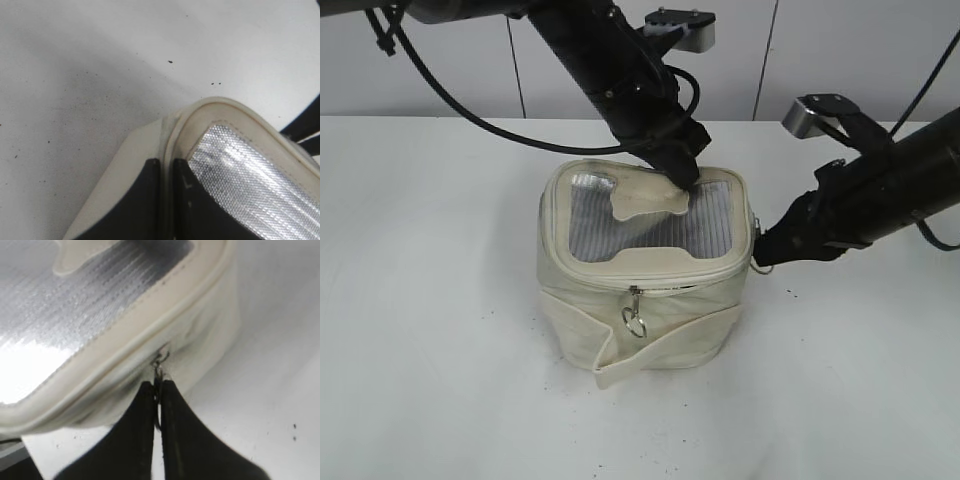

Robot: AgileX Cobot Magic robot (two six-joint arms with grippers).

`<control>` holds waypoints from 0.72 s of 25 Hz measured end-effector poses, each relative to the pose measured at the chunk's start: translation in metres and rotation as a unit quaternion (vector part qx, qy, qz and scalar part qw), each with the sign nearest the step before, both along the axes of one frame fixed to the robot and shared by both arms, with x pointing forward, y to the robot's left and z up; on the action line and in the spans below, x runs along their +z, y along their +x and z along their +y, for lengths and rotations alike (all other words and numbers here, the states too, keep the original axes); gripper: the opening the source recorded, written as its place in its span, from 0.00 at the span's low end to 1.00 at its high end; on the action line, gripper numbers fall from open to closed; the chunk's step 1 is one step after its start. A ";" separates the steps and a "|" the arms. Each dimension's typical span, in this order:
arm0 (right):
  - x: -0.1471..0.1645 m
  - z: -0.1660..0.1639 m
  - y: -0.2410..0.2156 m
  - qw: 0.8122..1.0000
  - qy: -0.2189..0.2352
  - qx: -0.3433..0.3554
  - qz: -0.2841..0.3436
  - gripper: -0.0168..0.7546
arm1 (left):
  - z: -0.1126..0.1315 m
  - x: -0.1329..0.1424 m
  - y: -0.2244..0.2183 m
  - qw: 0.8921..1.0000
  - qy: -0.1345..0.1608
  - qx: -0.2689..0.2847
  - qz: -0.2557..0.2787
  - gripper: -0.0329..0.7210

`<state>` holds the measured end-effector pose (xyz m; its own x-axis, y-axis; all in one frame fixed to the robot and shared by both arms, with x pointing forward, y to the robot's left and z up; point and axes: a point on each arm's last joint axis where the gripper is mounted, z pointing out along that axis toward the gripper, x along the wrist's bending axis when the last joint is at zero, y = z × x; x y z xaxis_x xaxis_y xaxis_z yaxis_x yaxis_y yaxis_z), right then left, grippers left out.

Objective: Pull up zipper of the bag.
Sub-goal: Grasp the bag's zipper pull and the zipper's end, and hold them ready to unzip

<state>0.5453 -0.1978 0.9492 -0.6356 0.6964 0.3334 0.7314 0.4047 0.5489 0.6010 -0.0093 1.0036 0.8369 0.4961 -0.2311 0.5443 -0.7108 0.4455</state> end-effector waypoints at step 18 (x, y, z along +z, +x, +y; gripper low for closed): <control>0.042 0.056 -0.078 0.995 -0.061 0.080 0.018 0.02 | 0.000 0.000 -0.001 1.000 0.000 -0.002 0.002 0.10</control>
<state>0.4673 -0.1417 0.9910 -0.7311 0.6231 0.2779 0.6703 0.5798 0.4631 0.6000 -0.0095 1.0039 0.8377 0.4931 -0.2348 0.5438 -0.7133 0.4421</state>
